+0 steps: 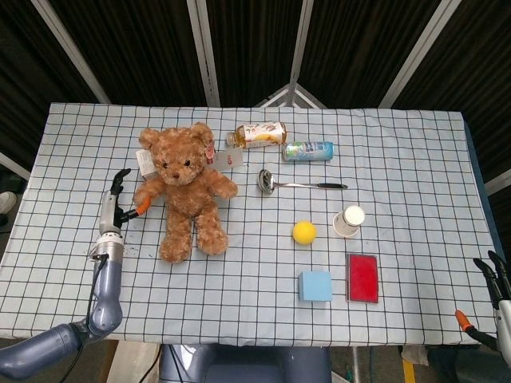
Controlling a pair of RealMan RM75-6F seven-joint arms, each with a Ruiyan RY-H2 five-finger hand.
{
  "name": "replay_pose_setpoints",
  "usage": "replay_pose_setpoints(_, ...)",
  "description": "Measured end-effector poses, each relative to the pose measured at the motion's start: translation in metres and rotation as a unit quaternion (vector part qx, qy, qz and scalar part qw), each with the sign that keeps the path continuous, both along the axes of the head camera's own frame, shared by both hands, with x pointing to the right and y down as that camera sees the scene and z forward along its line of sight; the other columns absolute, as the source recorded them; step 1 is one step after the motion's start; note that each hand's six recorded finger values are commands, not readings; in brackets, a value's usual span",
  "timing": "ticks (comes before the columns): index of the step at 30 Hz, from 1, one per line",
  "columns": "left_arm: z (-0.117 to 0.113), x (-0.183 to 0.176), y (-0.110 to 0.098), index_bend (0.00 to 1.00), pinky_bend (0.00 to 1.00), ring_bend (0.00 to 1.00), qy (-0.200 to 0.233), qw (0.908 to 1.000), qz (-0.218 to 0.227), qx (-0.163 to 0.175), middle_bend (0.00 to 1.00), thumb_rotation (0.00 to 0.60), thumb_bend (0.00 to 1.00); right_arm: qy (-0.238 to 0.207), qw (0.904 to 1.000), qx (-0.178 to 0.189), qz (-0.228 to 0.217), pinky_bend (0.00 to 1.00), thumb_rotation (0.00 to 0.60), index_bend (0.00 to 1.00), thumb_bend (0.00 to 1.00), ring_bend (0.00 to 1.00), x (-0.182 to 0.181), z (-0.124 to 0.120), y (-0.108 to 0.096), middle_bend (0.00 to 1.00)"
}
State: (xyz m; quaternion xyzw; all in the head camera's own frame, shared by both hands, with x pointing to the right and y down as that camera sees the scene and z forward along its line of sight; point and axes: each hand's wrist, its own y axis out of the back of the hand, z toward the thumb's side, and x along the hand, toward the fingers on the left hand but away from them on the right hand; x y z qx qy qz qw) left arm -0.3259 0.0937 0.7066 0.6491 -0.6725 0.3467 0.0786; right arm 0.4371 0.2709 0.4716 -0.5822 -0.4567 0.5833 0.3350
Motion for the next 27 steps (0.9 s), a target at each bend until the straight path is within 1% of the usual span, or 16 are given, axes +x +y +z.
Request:
replay_pose_setpoints(2,-0.011,-0.003,0.003,0.17,0.0,0.0,-0.005,0.9998,0.013,0.015,0.02,0.6,0.46,0.0,1.0,0.0,0.0,0.0,0.6,0.14,0.22,0.1,0.0,0.0,0.0,0.06)
replay_pose_setpoints(4,-0.023,-0.007,0.008,0.21,0.0,0.0,-0.009,0.9993,0.023,0.027,0.07,0.6,0.46,0.0,1.0,0.001,0.0,0.0,0.6,0.14,0.22,0.1,0.0,0.0,0.0,0.06)
replay_pose_setpoints(6,-0.04,-0.014,0.016,0.26,0.0,0.0,-0.02,0.9982,0.039,0.04,0.1,0.6,0.46,-0.001,1.0,0.002,0.0,0.0,0.6,0.14,0.22,0.1,0.0,-0.001,0.0,0.06)
replay_pose_setpoints(8,-0.063,-0.028,0.027,0.28,0.0,0.0,-0.051,0.9954,0.058,0.056,0.1,0.6,0.46,-0.001,1.0,0.003,0.001,0.0,0.6,0.14,0.22,0.1,0.0,-0.002,0.0,0.06)
replay_pose_setpoints(10,-0.086,-0.046,0.035,0.29,0.0,0.0,-0.098,0.9897,0.075,0.071,0.11,0.6,0.46,-0.002,1.0,0.002,0.0,0.0,0.6,0.14,0.22,0.1,0.0,-0.001,0.0,0.06)
replay_pose_setpoints(11,-0.101,-0.06,0.041,0.29,0.0,0.0,-0.14,0.9832,0.085,0.081,0.11,0.6,0.46,-0.002,1.0,0.002,0.0,0.0,0.6,0.14,0.22,0.1,-0.001,-0.001,0.0,0.06)
replay_pose_setpoints(13,-0.12,-0.081,0.052,0.29,0.0,0.0,-0.209,0.9692,0.093,0.091,0.11,0.6,0.46,-0.002,1.0,0.002,-0.002,0.0,0.6,0.14,0.22,0.1,-0.001,-0.001,0.0,0.06)
replay_pose_setpoints(14,-0.131,-0.094,0.061,0.29,0.0,0.0,-0.256,0.9574,0.096,0.092,0.11,0.6,0.46,-0.002,1.0,0.002,-0.003,0.0,0.6,0.14,0.22,0.1,-0.002,-0.001,0.0,0.06)
replay_pose_setpoints(16,-0.15,-0.114,0.077,0.29,0.0,0.0,-0.328,0.9358,0.096,0.088,0.11,0.6,0.46,-0.001,1.0,0.002,-0.005,0.0,0.6,0.14,0.22,0.1,-0.003,-0.001,0.0,0.06)
replay_pose_setpoints(17,-0.163,-0.127,0.089,0.29,0.0,0.0,-0.374,0.9192,0.093,0.082,0.11,0.6,0.46,0.0,1.0,0.002,-0.005,0.0,0.6,0.14,0.22,0.1,-0.003,-0.001,0.0,0.06)
replay_pose_setpoints(19,-0.182,-0.145,0.109,0.29,0.0,0.0,-0.433,0.8947,0.085,0.069,0.1,0.6,0.46,0.001,1.0,0.004,-0.006,0.0,0.6,0.14,0.22,0.1,-0.003,-0.001,0.0,0.06)
replay_pose_setpoints(20,-0.193,-0.155,0.123,0.29,0.0,0.0,-0.462,0.8811,0.081,0.057,0.1,0.6,0.46,0.003,1.0,0.005,-0.006,0.0,0.6,0.14,0.22,0.1,-0.003,-0.002,0.0,0.06)
replay_pose_setpoints(23,-0.212,-0.174,0.151,0.29,0.0,0.0,-0.509,0.857,0.079,0.029,0.08,0.6,0.46,0.009,0.9999,0.009,-0.008,0.0,0.6,0.14,0.22,0.1,-0.002,-0.002,-0.001,0.06)
replay_pose_setpoints(27,-0.216,-0.178,0.16,0.29,0.0,0.0,-0.522,0.8484,0.086,0.015,0.08,0.6,0.46,0.012,0.9998,0.01,-0.008,0.0,0.6,0.14,0.22,0.1,-0.002,0.0,-0.002,0.06)
